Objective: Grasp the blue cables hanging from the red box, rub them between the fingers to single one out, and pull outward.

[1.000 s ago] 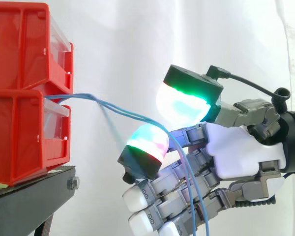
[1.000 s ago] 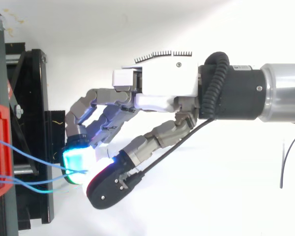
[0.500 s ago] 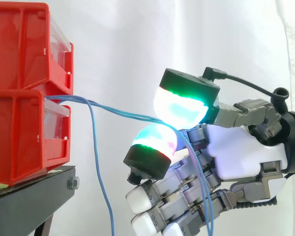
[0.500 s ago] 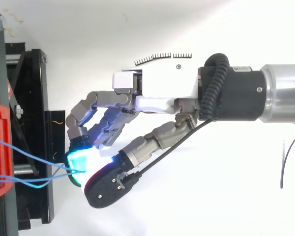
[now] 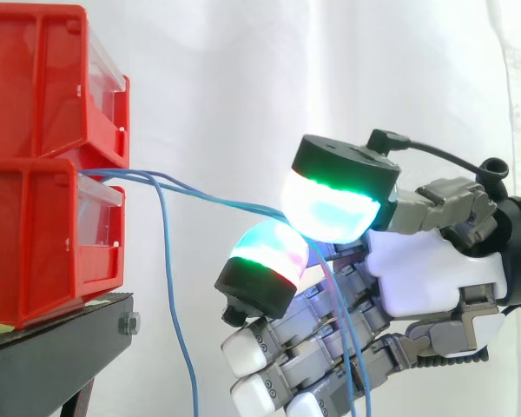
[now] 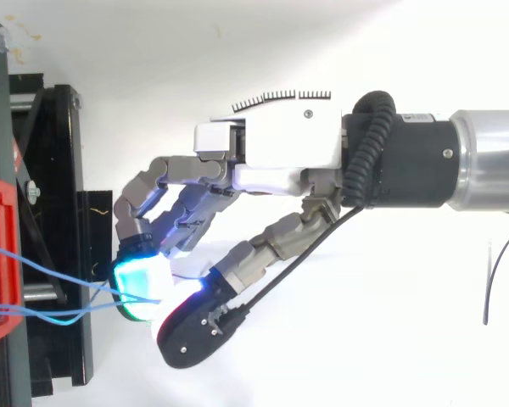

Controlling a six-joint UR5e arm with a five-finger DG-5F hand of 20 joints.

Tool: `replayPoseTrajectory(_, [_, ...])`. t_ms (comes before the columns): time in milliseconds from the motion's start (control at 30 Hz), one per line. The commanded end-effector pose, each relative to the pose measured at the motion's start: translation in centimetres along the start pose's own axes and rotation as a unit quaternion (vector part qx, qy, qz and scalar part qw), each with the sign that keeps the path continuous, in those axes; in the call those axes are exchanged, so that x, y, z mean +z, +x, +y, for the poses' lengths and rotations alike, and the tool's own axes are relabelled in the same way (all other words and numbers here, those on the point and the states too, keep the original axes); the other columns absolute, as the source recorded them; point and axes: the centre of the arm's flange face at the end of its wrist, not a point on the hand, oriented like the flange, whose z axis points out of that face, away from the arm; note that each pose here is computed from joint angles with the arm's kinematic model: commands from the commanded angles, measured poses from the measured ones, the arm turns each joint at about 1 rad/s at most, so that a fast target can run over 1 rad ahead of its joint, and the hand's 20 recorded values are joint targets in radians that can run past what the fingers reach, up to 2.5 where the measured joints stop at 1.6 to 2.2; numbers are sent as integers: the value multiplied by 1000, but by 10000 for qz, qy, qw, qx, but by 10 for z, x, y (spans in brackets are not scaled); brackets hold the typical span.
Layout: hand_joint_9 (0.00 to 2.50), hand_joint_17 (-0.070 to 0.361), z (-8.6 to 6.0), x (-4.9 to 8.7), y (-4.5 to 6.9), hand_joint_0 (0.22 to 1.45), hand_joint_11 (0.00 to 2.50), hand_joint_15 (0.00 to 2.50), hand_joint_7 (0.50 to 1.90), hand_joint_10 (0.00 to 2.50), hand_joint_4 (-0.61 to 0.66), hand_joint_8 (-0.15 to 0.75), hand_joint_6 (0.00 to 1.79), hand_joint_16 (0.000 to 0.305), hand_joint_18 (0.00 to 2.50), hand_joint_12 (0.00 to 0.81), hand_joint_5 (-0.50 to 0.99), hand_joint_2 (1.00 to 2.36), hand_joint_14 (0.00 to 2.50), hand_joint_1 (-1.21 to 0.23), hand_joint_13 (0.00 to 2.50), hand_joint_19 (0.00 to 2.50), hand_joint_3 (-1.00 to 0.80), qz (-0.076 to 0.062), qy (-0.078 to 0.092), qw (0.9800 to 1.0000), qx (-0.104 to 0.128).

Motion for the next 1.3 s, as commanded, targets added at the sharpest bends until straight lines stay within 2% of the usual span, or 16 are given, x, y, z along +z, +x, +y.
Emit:
replayPoseTrajectory(0, [692,102,0,0,0,768,303,242,1001,9,105,316,920,45,677,392,-179,1002,9,-982,620,254,-474,-2,-4,10000,1])
replayPoseTrajectory(100, [690,101,0,0,0,748,307,239,986,9,114,314,920,45,681,390,-178,1000,8,-975,620,256,-500,-3,3,10000,0])
replayPoseTrajectory(233, [721,105,0,0,0,566,300,255,1018,8,139,335,908,47,692,393,-166,1000,11,-888,628,299,-500,-3,3,10000,0])
replayPoseTrajectory(400, [782,111,0,0,-1,520,298,261,1063,10,141,356,892,49,718,404,-143,1000,9,-748,652,313,-500,-11,3,10000,0])
replayPoseTrajectory(467, [779,107,0,0,1,564,295,266,1084,8,136,342,888,48,709,396,-141,1000,9,-713,651,333,-500,5,4,10000,-1])
replayPoseTrajectory(567, [788,105,0,0,-1,596,298,270,1108,9,122,339,886,47,704,391,-137,1008,9,-696,649,338,-399,-10,-5,10000,1])
replayPoseTrajectory(733, [771,105,-1,0,-1,626,316,271,1120,9,90,337,903,47,708,395,-150,1018,9,-799,651,331,-202,-4,19,10000,-2])
replayPoseTrajectory(800, [757,105,0,0,0,642,313,264,1104,9,62,334,914,47,711,395,-158,1019,9,-826,646,322,-190,-4,19,10000,-2])
replayPoseTrajectory(867, [710,105,-1,-1,-1,691,309,262,1101,9,31,325,923,47,706,394,-170,1020,9,-898,628,297,-212,-4,26,10000,-3])
replayPoseTrajectory(1000, [689,104,-1,-1,-1,777,321,252,1031,9,73,317,927,46,679,393,-180,1007,9,-966,608,274,-417,-4,26,10000,-3])
replayPoseTrajectory(1100, [687,103,0,0,1,798,316,250,1018,9,75,314,926,46,676,389,-177,1000,9,-977,607,262,-500,4,19,10000,-3])
replayPoseTrajectory(1267, [695,102,-1,-1,-1,774,312,245,1040,11,111,312,923,45,688,386,-173,1000,9,-971,615,260,-500,-4,26,10000,-3])
